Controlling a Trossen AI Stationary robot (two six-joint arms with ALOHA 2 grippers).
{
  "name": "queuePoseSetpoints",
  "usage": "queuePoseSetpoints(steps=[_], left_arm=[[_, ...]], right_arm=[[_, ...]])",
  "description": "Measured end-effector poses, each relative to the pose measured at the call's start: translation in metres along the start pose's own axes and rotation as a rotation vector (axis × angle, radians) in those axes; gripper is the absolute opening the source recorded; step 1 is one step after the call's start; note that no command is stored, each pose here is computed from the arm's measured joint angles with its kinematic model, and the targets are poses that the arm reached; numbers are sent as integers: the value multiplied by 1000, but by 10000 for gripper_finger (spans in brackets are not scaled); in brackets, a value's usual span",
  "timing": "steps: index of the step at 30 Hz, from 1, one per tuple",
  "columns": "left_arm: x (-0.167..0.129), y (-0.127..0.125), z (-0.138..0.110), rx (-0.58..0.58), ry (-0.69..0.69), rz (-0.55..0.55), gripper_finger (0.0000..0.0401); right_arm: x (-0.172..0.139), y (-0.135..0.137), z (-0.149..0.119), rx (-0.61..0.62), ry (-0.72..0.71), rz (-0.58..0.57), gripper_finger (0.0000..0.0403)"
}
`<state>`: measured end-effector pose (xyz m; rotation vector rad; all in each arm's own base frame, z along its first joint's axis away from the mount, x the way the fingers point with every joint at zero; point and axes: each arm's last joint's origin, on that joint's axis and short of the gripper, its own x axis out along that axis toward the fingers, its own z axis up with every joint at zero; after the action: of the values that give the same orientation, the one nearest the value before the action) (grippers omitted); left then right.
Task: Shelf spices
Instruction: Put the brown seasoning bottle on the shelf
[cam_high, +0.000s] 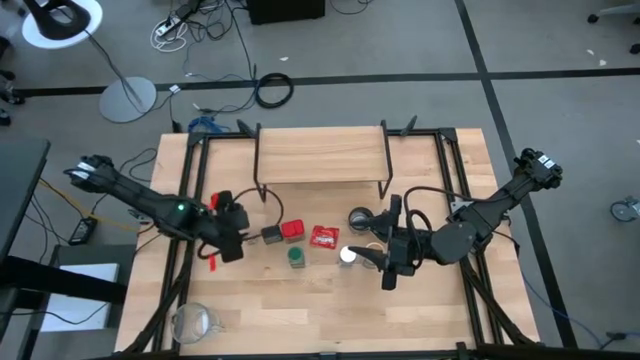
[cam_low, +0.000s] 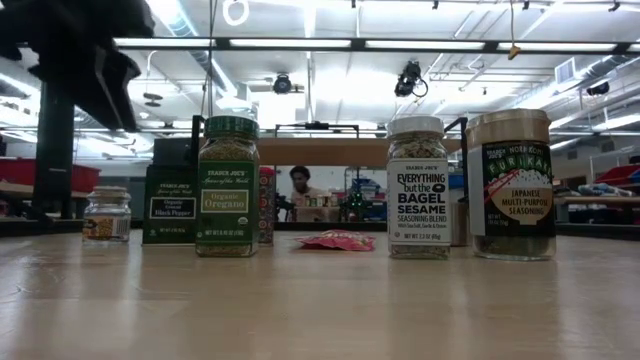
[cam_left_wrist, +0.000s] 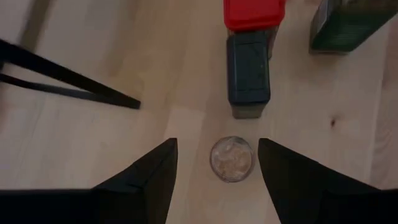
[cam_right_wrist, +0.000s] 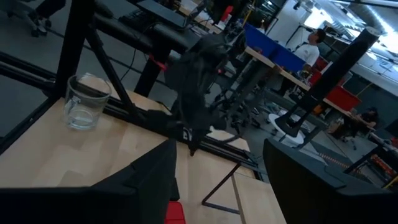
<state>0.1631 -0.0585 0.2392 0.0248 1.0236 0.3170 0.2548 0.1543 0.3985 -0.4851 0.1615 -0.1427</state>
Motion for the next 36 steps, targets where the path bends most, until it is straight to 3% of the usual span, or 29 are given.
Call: queuePoseSetpoints(steps=[16, 36], left_arm=[[46, -24, -2, 84, 259, 23, 235], [54, -19, 6, 73, 253, 3, 235]], right_arm=[[0, 0, 1, 18, -8, -3, 240], [0, 0, 1, 18, -9, -3, 240]])
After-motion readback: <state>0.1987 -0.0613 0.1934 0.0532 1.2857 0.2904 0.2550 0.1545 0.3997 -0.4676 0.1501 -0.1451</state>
